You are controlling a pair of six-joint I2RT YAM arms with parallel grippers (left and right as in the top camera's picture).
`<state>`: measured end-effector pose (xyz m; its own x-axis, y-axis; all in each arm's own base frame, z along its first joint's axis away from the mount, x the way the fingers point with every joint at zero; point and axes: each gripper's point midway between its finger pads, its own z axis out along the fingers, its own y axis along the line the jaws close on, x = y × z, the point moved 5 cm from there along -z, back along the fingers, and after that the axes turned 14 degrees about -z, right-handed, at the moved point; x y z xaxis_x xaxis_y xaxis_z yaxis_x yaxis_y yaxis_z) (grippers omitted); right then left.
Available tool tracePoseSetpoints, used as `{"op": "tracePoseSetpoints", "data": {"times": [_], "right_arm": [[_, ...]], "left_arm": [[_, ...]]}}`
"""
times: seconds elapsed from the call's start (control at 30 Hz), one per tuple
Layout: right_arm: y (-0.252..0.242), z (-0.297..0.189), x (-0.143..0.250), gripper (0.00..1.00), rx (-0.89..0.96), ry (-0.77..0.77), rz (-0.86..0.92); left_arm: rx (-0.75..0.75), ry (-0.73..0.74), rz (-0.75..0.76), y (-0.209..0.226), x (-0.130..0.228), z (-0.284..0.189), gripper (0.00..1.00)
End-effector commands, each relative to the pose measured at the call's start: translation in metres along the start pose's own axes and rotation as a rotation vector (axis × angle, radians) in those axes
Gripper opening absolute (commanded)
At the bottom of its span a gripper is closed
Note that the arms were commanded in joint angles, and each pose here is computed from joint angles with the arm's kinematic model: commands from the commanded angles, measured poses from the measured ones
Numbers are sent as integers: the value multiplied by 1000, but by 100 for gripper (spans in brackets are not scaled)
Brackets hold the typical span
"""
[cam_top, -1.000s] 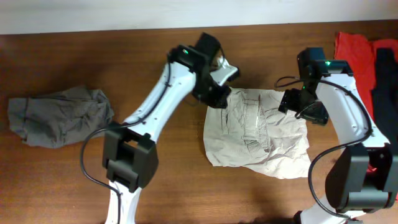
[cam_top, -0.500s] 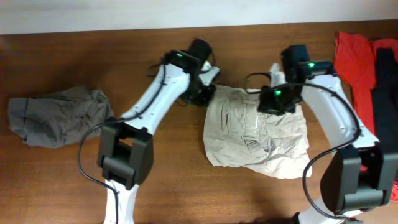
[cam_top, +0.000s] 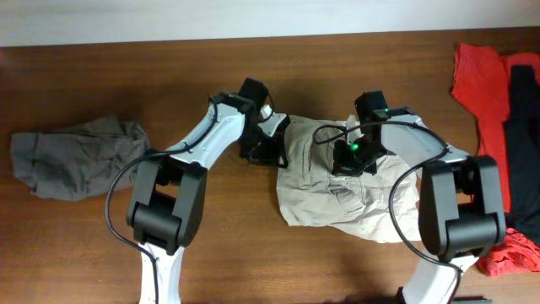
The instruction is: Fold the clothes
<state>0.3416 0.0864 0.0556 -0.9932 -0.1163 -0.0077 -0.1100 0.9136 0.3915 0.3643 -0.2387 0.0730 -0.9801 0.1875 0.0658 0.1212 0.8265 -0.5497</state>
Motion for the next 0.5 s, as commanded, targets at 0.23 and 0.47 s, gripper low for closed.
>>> {"op": "tracePoseSetpoints", "data": {"times": [0.23, 0.47], "right_arm": [[-16, 38, 16, 4, 20, 116, 53], [-16, 38, 15, 4, 21, 113, 52]], "left_arm": [[406, 56, 124, -59, 10, 7, 40], [480, 60, 203, -81, 13, 12, 38]]}}
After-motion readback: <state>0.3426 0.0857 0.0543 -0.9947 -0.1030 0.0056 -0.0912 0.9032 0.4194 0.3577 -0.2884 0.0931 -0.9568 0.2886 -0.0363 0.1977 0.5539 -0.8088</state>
